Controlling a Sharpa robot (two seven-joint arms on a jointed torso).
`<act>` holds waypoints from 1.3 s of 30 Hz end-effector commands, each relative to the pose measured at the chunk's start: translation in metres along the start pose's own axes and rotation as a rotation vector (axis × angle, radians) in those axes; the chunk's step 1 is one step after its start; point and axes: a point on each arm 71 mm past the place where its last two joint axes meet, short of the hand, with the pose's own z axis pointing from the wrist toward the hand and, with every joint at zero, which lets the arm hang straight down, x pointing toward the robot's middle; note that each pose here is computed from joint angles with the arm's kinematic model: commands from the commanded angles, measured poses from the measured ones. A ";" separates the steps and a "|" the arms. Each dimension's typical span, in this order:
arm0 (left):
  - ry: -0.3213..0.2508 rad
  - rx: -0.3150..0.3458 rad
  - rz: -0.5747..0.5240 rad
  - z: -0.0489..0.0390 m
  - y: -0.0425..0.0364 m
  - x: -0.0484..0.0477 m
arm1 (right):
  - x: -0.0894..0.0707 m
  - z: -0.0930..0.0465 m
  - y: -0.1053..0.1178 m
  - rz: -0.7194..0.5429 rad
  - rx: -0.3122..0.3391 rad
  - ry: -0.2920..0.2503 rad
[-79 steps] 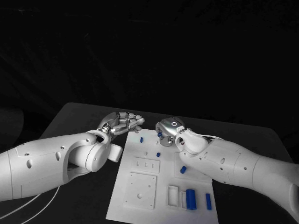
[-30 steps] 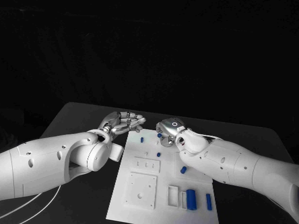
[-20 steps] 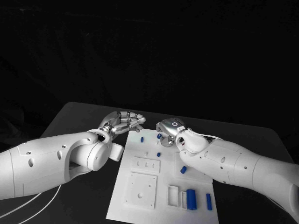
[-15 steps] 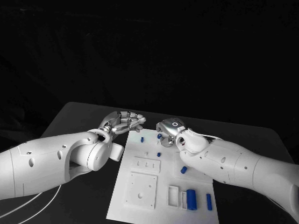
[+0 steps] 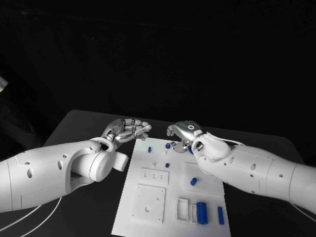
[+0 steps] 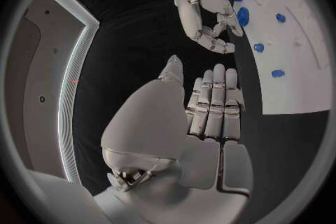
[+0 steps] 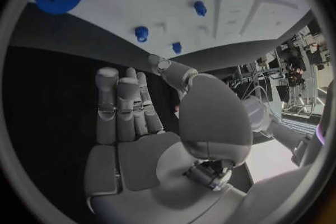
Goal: Assemble the parts on the task board
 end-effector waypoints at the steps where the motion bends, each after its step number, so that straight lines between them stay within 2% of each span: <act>1: 0.011 0.022 0.011 0.0015 -0.0025 -0.0012 | -0.013 -0.009 -0.006 0.071 0.001 -0.008; 6: 0.002 0.025 0.024 0.0040 -0.0012 -0.0073 | -0.028 -0.028 -0.031 0.162 0.033 0.013; 15: -0.010 0.030 0.037 0.0085 0.0004 -0.0125 | -0.029 -0.048 -0.068 0.176 0.076 0.065; 20: -0.012 0.029 0.039 0.0088 0.0011 -0.0139 | -0.024 -0.050 -0.079 0.165 0.103 0.103; 24: -0.013 0.028 0.039 0.0084 0.0015 -0.0146 | -0.017 -0.049 -0.083 0.135 0.118 0.114; 33: 0.001 0.023 0.034 0.0090 0.0042 -0.0095 | 0.012 -0.044 -0.088 0.087 0.148 0.152; 39: 0.007 0.022 0.032 0.0092 0.0043 -0.0070 | 0.026 -0.042 -0.086 0.109 0.155 0.188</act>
